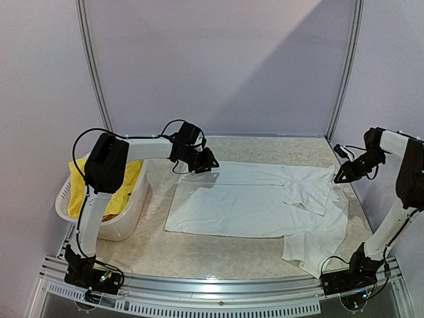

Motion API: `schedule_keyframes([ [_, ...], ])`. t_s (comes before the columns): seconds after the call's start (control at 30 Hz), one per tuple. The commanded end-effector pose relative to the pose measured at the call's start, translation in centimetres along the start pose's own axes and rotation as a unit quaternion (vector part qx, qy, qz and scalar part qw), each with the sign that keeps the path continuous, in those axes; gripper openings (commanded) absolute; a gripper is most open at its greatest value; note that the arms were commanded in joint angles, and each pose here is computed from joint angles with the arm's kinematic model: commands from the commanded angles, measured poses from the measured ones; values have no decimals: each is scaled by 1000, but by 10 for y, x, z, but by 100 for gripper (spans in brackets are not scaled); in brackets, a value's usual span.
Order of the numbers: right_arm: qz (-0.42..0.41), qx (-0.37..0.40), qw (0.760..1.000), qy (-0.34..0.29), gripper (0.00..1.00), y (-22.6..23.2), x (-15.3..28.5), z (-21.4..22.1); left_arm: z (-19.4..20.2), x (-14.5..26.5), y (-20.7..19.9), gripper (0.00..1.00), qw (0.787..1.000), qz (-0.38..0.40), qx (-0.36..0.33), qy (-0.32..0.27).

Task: Fold and stack the mixed laundry pile
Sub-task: Smooth out the 1/3-folded T-shirt at the center of the board.

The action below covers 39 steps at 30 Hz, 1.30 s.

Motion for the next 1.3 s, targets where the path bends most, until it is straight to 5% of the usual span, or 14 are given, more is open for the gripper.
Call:
schedule_keyframes([
  [0.0, 16, 143, 985, 94, 31, 28, -23, 52, -2, 30, -34, 41, 998, 2, -55, -8],
  [0.4, 58, 207, 964, 155, 23, 51, -57, 64, 29, 38, -87, 41, 993, 28, -108, 23],
  [1.27, 88, 183, 957, 207, 32, 32, -93, 67, 40, 33, -84, 41, 993, 36, -103, 43],
])
Point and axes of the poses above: each gripper's point midway between its finger pads, its own x axis back along the fingers, its own y axis along the line the jaws close on, z = x × y, the point moved 5 cm from there along x, back along the fingers, and after that the axes turned 11 degrees about -x, right-handed, at the moved point
